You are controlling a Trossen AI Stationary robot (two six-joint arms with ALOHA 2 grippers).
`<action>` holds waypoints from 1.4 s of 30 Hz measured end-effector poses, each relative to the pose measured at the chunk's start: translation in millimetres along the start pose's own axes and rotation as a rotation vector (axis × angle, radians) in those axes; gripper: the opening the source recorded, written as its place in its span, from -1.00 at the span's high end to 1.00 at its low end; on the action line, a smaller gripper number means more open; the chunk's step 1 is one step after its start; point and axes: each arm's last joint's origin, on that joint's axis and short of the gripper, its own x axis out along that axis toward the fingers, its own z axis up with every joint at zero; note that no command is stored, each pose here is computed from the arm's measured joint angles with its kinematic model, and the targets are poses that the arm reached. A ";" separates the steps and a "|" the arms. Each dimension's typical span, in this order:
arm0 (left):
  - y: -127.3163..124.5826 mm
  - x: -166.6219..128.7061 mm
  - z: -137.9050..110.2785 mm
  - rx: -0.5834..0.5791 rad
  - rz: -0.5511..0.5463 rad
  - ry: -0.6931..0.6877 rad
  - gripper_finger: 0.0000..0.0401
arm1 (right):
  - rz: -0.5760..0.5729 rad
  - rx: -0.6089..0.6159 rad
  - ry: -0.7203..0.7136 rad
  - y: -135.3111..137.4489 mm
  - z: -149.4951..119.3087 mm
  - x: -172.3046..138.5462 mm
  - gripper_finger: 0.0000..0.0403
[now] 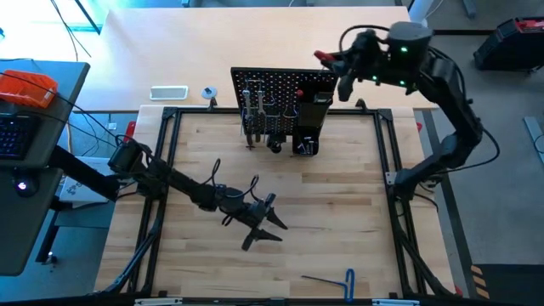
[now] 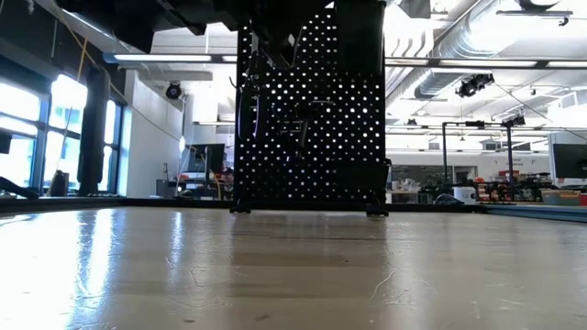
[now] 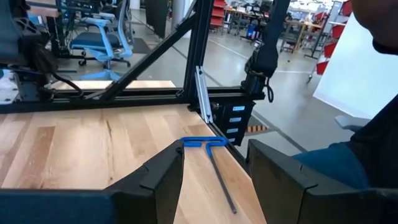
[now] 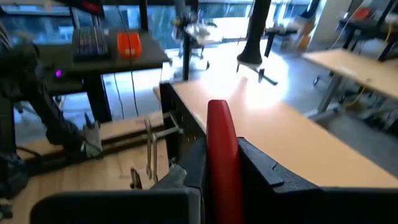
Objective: Hang tools onto peg board
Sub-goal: Put the red allen wrench into the top peg board bin, then hang the blue pick tool onto the peg board
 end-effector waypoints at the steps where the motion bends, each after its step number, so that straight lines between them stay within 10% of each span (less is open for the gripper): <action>1: -0.3 0.0 -0.6 -0.001 -0.001 0.006 0.15 | 0.001 0.002 0.018 -1.5 -2.0 3.5 0.78; 42: 0.9 -0.1 -6.1 -0.009 0.024 0.062 0.15 | 0.053 0.030 0.052 -2.8 -5.5 -15.8 0.29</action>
